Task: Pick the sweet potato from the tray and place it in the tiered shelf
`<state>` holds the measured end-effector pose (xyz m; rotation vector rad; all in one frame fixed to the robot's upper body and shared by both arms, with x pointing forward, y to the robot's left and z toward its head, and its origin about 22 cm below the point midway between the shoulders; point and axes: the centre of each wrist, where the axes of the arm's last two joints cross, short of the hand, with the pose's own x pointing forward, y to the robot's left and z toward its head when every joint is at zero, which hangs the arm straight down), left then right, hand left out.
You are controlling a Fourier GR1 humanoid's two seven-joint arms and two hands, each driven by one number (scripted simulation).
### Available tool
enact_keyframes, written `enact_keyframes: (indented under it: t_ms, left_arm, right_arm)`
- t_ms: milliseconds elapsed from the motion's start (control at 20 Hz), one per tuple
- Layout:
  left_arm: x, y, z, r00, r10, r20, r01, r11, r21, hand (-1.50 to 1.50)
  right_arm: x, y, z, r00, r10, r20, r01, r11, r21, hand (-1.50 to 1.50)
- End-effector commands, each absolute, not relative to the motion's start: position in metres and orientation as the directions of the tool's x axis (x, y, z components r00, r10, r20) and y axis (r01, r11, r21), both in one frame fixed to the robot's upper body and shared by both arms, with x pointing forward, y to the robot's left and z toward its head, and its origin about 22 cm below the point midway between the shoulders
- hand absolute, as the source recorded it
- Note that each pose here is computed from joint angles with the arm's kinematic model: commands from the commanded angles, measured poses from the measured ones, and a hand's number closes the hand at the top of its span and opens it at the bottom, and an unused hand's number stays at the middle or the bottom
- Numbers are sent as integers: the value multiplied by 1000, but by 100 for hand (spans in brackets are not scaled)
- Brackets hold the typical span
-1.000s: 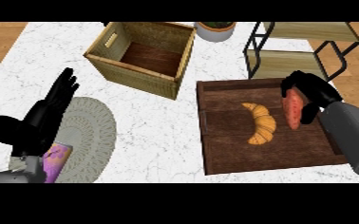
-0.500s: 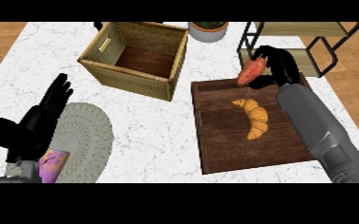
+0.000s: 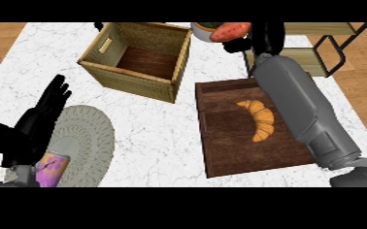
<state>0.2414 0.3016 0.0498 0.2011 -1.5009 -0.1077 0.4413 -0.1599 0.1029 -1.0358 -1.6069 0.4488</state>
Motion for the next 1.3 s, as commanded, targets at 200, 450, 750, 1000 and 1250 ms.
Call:
enact_keyframes:
  t_ms: [200,450,750,1000,1250]
  left_arm:
    - [237,308,55,45,-181,983,-31,983,182,0]
    - [237,295,49,23,-194,981,-8,981,194,0]
    - [248,291,66,-5,-187,982,17,982,187,0]
    - [252,297,61,-2,-206,978,-3,978,206,0]
    - [252,285,55,-2,-206,979,27,978,206,0]
  right_arm:
    - [429,-131,192,47,791,610,490,514,-704,150]
    - [395,-137,239,23,730,683,534,569,-626,150]
    - [386,-160,258,-236,242,941,494,864,-99,150]
    - [410,-222,219,31,802,596,568,477,-671,150]
    - [417,-241,244,202,937,285,589,117,-799,150]
